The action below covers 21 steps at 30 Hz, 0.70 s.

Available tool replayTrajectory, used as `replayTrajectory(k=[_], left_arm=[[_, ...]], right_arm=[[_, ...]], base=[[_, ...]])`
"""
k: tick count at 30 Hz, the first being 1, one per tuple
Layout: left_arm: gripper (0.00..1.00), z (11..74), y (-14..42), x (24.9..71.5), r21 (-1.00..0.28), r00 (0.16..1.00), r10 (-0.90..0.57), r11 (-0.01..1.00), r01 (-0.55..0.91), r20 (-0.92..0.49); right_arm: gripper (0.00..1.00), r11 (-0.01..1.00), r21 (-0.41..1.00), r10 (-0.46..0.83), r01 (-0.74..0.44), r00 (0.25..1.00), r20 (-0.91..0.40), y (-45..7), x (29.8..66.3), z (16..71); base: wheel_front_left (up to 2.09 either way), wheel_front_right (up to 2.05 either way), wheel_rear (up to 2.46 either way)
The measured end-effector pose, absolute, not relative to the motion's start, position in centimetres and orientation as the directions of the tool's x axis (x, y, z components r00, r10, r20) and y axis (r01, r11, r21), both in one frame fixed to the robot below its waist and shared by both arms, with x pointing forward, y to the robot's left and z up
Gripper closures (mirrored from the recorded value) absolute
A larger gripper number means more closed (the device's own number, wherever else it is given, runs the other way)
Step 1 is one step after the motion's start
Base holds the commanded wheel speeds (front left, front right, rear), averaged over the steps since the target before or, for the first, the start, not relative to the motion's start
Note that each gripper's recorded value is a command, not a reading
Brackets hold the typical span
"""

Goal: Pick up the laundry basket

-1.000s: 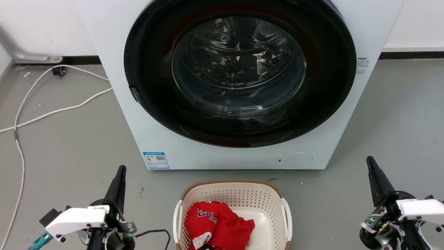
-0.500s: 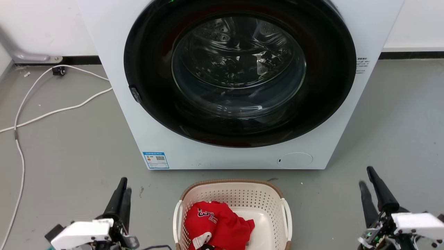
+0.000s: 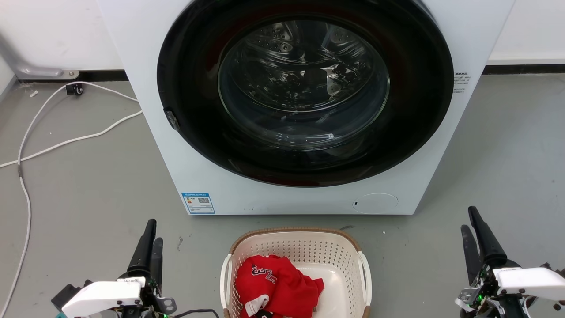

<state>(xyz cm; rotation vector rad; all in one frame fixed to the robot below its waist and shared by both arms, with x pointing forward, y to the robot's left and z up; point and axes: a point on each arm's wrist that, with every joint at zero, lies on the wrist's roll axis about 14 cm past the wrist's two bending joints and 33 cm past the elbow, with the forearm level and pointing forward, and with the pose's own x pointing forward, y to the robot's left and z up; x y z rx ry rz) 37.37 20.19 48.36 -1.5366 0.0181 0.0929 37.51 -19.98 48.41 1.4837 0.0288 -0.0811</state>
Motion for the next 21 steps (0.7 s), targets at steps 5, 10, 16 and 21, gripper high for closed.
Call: replayTrajectory(k=[5, 10, 16, 21], left_arm=[[0.0, 48.7, 21.0, 37.4, -0.996, 0.995, 0.082, 0.067, -0.064, -0.058], [0.0, 48.9, 21.8, 37.2, -0.993, 0.992, 0.115, 0.102, -0.065, -0.053], [0.0, 49.4, 22.4, 37.2, -0.984, 0.989, 0.141, 0.17, -0.06, -0.036], [0.0, 50.2, 23.3, 37.2, -0.97, 0.985, 0.171, 0.238, -0.047, -0.006]], right_arm=[[0.0, 0.158, 0.986, -0.056, 0.06, 0.997, -0.052, -20.4, 37.6, 49.0], [0.0, 0.244, 0.969, -0.06, 0.04, 0.998, -0.027, -20.4, 37.8, 49.8], [0.0, 0.376, 0.926, -0.066, 0.007, 0.998, 0.019, -20.5, 38.1, 51.2], [0.0, 0.496, 0.867, -0.048, -0.044, 0.996, 0.077, -19.9, 38.4, 53.0]], base=[[0.0, 0.0, 0.0], [0.0, 0.0, 0.0], [0.0, 0.0, 0.0], [0.0, 0.0, 0.0]])
